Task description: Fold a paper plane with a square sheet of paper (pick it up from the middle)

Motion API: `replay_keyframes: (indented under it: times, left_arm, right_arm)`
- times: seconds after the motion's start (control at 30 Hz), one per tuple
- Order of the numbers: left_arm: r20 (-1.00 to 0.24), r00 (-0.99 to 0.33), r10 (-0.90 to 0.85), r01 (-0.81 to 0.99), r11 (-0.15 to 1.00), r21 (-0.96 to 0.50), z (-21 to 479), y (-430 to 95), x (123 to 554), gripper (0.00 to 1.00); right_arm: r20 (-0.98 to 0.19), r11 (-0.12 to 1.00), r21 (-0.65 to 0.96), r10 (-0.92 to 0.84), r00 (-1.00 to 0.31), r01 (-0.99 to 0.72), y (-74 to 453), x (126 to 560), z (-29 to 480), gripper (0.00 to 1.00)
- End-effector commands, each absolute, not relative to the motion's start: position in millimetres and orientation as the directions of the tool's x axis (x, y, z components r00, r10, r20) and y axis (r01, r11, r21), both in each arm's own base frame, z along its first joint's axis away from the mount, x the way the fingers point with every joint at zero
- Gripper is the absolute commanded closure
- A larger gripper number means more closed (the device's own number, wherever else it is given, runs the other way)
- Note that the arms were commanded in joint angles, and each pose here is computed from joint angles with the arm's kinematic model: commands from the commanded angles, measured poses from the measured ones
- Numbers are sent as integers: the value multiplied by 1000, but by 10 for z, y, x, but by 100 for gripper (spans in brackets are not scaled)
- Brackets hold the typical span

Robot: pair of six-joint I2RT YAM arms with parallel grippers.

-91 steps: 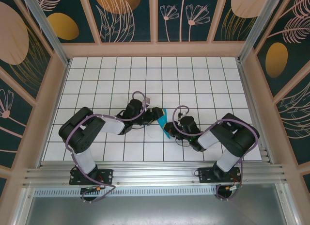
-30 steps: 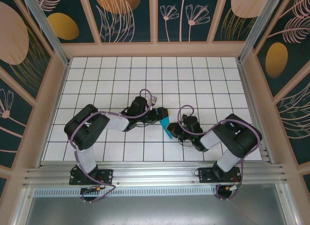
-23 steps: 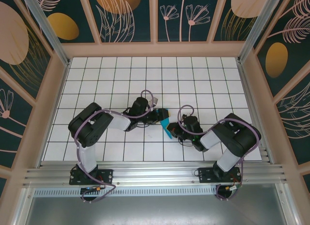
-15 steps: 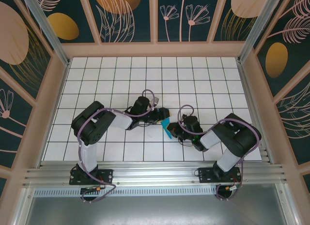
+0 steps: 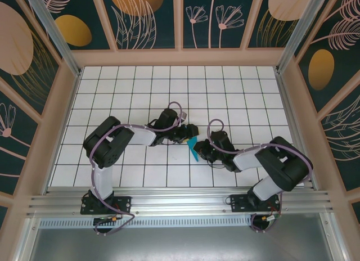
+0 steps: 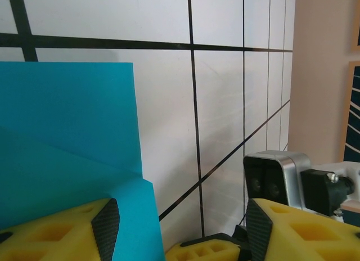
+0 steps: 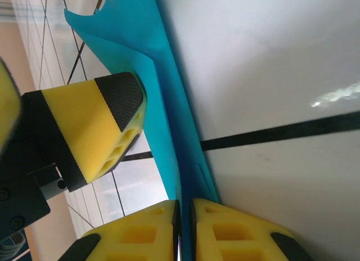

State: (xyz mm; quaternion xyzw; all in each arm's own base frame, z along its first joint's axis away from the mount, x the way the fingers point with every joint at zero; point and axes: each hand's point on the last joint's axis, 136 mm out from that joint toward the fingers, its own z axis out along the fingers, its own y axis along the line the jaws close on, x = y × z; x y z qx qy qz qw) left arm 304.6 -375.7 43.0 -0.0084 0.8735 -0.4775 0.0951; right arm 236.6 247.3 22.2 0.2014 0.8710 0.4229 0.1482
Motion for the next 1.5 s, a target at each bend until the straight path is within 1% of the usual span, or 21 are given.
replay_keyframes:
  times: [0.0,0.17,0.27,0.53,0.63,0.83,1.0,1.13,1.2,1.3,1.47]
  left_arm:
    - [-162,-982,-101,55,665,-745,-43,-3601,3047,36]
    - [-161,-982,-96,57,667,-743,-47,-3598,3040,36]
    - [-162,-982,-94,59,667,-742,-47,-3598,3043,36]
    - [-147,-986,-83,51,682,-729,-100,-3574,3004,36]
    - [-144,-986,-83,49,686,-726,-112,-3568,2998,36]
    - [-145,-986,-82,49,686,-726,-100,-3564,2999,36]
    - [-145,-986,-80,51,686,-726,-95,-3567,2991,36]
    - [-146,-986,-79,52,688,-724,-94,-3564,2990,36]
    - [-145,-986,-79,52,688,-724,-95,-3563,2989,36]
    - [-148,-986,-80,53,687,-724,-82,-3563,2994,36]
    - [-147,-986,-79,53,689,-723,-86,-3559,2993,36]
  right_arm:
    - [-91,648,721,439,-894,245,2340,2210,73,82]
    - [-91,661,720,393,-915,212,2361,2143,126,84]
    - [-85,685,690,399,-913,236,2304,2118,70,89]
    - [-49,725,646,353,-934,240,2301,2007,-67,90]
    - [-62,739,637,331,-942,218,2309,2003,-32,89]
    - [-113,710,689,305,-946,147,2409,2075,256,86]
    - [-104,685,716,297,-949,136,2450,2046,313,85]
    - [-82,687,712,286,-955,145,2465,2013,263,86]
    - [-76,686,714,280,-957,144,2479,1997,245,88]
    - [-57,718,674,286,-957,174,2411,1958,128,91]
    - [-28,719,671,268,-963,181,2417,1865,27,92]
